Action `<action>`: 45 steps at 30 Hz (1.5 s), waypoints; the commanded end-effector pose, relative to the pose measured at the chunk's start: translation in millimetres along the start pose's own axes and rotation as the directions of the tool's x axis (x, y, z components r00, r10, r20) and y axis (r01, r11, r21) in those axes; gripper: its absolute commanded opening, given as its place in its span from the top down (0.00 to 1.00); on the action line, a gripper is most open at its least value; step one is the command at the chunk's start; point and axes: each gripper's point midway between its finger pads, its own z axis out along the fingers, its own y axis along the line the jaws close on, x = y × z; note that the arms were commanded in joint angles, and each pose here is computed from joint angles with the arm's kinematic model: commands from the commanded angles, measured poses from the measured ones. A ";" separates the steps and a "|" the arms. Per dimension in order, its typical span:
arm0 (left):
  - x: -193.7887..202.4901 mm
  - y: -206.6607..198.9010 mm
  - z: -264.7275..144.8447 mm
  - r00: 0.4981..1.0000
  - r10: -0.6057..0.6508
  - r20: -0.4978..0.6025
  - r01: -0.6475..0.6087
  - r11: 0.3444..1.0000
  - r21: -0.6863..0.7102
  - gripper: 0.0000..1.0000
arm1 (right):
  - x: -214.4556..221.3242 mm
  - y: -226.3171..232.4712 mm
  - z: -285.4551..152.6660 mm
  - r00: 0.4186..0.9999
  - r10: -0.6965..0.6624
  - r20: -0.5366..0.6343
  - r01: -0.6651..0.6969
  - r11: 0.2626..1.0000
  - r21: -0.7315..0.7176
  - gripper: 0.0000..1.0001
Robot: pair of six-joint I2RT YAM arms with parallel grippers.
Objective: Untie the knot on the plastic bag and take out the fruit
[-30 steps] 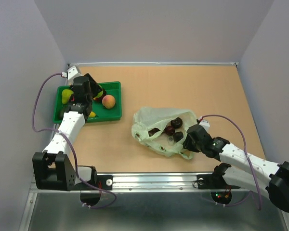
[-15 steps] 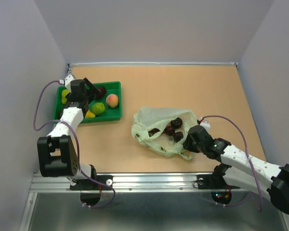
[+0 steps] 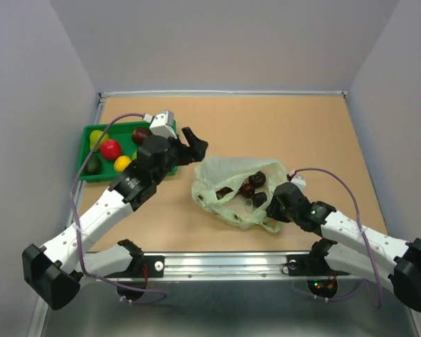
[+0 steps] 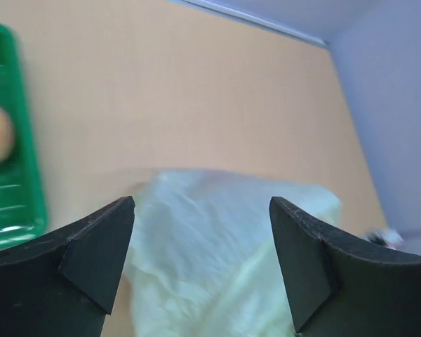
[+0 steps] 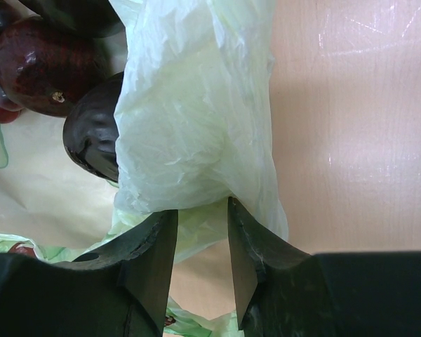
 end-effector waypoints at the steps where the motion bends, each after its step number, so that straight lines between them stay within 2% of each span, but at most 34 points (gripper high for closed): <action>1: -5.3 -67.6 -37.0 1.000 0.001 0.002 -0.001 0.981 0.194 0.12 | -5.5 -0.1 2.2 0.999 0.003 0.041 -0.003 1.000 -0.006 0.60; 5: 45.6 -128.1 -57.0 0.990 0.044 -0.131 0.005 0.937 0.348 0.12 | -11.8 0.5 0.0 0.997 0.010 0.070 -0.010 1.000 -0.009 0.60; 9: 93.1 -155.4 -46.8 0.970 0.129 -0.204 -0.044 0.926 0.374 0.12 | -9.7 -1.4 1.3 0.998 0.022 0.066 -0.022 1.000 -0.002 0.61; 10: 119.9 -162.1 -43.9 0.953 0.174 -0.249 -0.069 0.922 0.381 0.14 | -8.3 -2.1 1.9 0.998 0.030 0.062 -0.030 1.000 0.000 0.61; 14: 149.7 -187.0 -29.5 0.933 0.230 -0.278 -0.103 0.908 0.407 0.21 | 2.1 -8.5 4.4 0.998 0.050 0.031 -0.051 0.999 0.016 0.64; 15: 155.4 -187.7 -25.3 0.928 0.241 -0.285 -0.113 0.908 0.403 0.22 | 4.9 -10.8 5.3 0.998 0.054 0.023 -0.054 0.998 0.026 0.65; 16: 169.0 -185.1 -16.4 0.917 0.263 -0.301 -0.133 0.911 0.390 0.25 | 7.1 -12.9 5.2 0.997 0.074 0.015 -0.074 0.997 0.036 0.73; 19: 187.9 -182.4 2.3 0.900 0.298 -0.318 -0.175 0.916 0.362 0.26 | 10.9 -19.0 4.7 0.993 0.118 0.018 -0.119 0.991 0.053 0.90; 22: 206.5 -178.3 17.7 0.882 0.332 -0.334 -0.217 0.915 0.339 0.26 | 0.9 -17.5 -1.0 0.986 0.149 0.069 -0.151 0.988 0.027 0.92; 25: 219.2 -170.0 34.5 0.871 0.355 -0.339 -0.262 0.920 0.290 0.26 | -2.4 -22.1 -4.3 0.983 0.161 0.091 -0.165 0.985 0.039 0.99; 33: 243.0 -149.5 72.8 0.861 0.365 -0.355 -0.322 0.930 0.176 0.26 | -0.9 -24.6 -4.2 0.982 0.165 0.087 -0.170 0.984 0.053 0.99; 45: 287.9 -116.6 82.2 0.805 0.371 -0.463 -0.355 0.926 0.124 0.27 | -2.0 -24.3 -4.8 0.984 0.157 0.090 -0.162 0.985 0.052 0.99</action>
